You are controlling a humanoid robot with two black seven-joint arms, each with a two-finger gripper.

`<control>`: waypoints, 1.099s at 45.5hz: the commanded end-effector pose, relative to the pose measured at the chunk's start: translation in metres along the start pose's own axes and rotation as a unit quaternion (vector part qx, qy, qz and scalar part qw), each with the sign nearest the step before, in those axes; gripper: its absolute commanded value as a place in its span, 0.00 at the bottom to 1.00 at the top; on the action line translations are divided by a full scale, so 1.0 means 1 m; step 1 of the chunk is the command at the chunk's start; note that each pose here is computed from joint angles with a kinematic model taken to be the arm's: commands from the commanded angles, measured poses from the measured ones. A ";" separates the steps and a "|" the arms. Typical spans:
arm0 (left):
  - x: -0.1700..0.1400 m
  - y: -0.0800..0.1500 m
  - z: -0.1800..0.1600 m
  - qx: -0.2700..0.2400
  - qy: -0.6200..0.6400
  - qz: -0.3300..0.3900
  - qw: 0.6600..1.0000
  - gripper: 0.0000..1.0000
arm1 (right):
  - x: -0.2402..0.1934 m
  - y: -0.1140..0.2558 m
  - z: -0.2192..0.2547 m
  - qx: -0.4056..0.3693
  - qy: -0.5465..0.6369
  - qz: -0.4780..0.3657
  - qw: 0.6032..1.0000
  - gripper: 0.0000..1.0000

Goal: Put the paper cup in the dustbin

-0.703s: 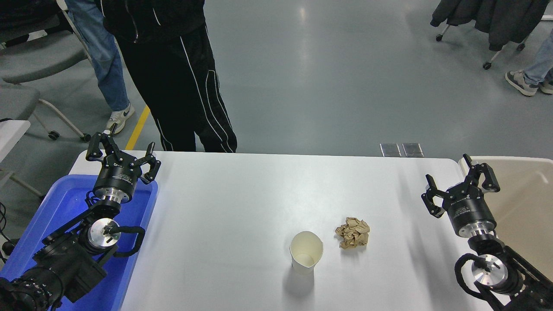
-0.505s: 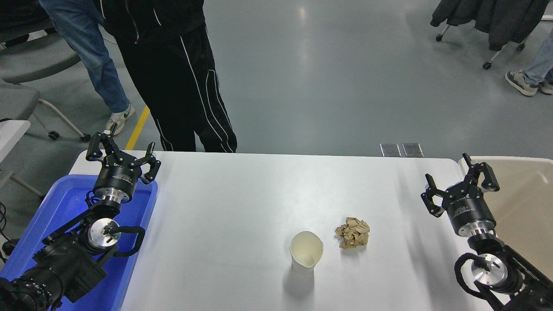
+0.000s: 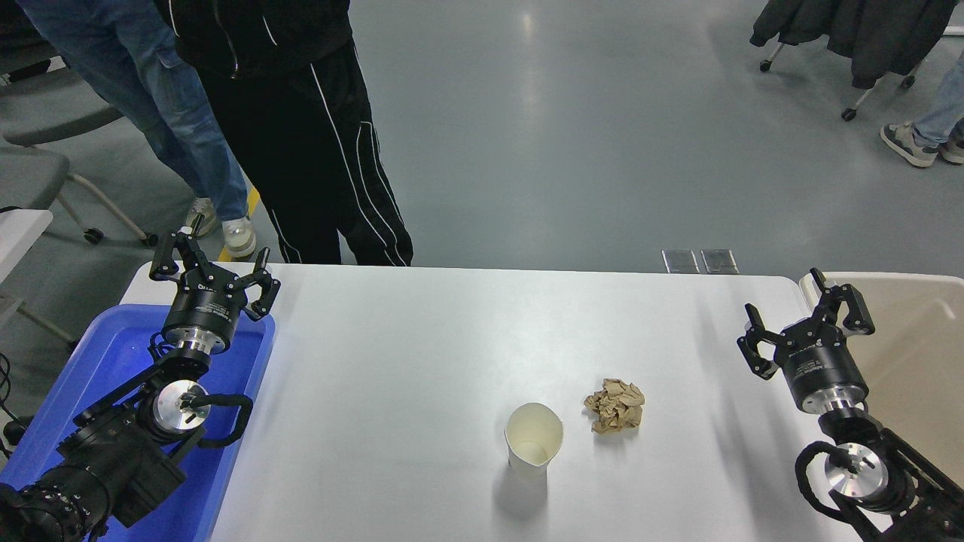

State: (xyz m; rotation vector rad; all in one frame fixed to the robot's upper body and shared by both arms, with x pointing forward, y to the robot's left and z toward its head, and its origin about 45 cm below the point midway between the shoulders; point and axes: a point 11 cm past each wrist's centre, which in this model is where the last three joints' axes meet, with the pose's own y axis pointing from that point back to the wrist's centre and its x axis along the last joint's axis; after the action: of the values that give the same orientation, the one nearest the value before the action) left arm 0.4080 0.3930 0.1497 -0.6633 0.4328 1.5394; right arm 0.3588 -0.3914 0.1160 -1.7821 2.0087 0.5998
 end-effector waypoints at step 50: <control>0.000 0.000 0.000 0.000 0.000 0.000 1.000 1.00 | -0.103 0.022 -0.001 -0.169 0.510 -0.327 0.778 1.00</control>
State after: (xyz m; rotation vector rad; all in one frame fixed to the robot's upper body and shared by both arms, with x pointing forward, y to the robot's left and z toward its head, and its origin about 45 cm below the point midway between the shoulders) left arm 0.4080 0.3929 0.1496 -0.6626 0.4327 1.5392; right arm 0.3539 -0.3266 0.1679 -2.8996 1.7790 0.0842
